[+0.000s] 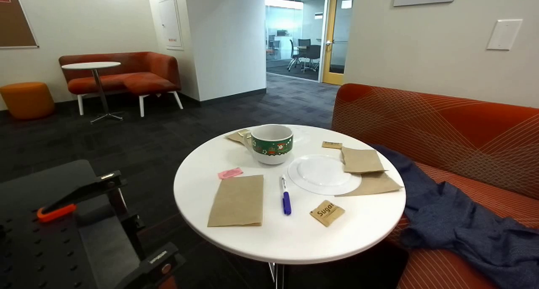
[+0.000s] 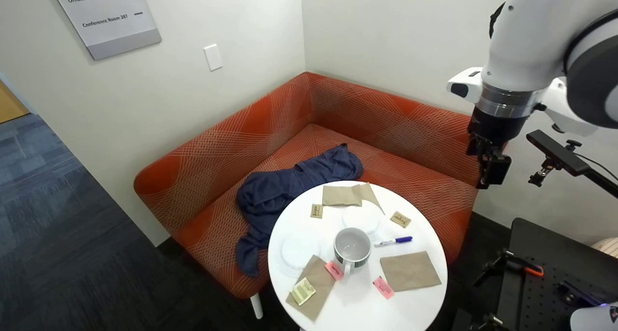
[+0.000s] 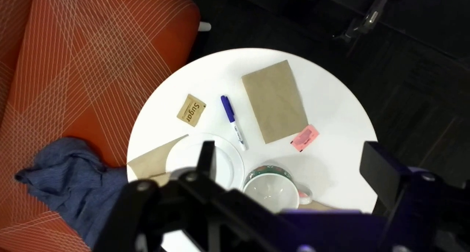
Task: Move the marker to the left side of the table
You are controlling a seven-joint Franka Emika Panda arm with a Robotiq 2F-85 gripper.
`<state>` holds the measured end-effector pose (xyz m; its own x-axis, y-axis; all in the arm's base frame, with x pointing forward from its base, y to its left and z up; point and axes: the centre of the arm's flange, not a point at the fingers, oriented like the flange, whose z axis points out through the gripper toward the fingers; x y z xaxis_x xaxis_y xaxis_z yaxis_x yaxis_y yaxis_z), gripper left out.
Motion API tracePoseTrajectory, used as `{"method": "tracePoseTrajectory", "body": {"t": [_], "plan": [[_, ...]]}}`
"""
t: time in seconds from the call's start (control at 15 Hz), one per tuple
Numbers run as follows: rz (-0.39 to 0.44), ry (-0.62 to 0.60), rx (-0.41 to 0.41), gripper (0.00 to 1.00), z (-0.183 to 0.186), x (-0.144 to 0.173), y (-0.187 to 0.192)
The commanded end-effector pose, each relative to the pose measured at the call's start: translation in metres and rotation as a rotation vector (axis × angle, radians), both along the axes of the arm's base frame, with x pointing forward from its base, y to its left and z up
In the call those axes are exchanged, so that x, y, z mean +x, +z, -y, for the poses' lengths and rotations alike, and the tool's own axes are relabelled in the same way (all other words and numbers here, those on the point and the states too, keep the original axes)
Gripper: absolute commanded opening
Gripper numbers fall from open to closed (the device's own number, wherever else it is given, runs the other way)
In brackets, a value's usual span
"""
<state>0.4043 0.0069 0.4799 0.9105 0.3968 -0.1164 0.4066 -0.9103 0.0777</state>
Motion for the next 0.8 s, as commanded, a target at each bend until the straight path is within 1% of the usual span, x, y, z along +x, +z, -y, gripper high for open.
{"method": "tracePoseTrajectory", "body": {"t": [0.0,0.13,0.27,0.53,0.73], "plan": [[0.024,0.074,0.034,1.00,0.027,0.018,-0.034],[0.036,0.088,0.053,1.00,0.040,0.019,-0.059],[0.041,0.103,0.045,1.00,0.047,0.021,-0.083],[0.072,0.101,0.043,1.00,0.049,0.024,-0.138],[0.096,0.101,0.065,1.00,0.049,0.023,-0.175]]}}
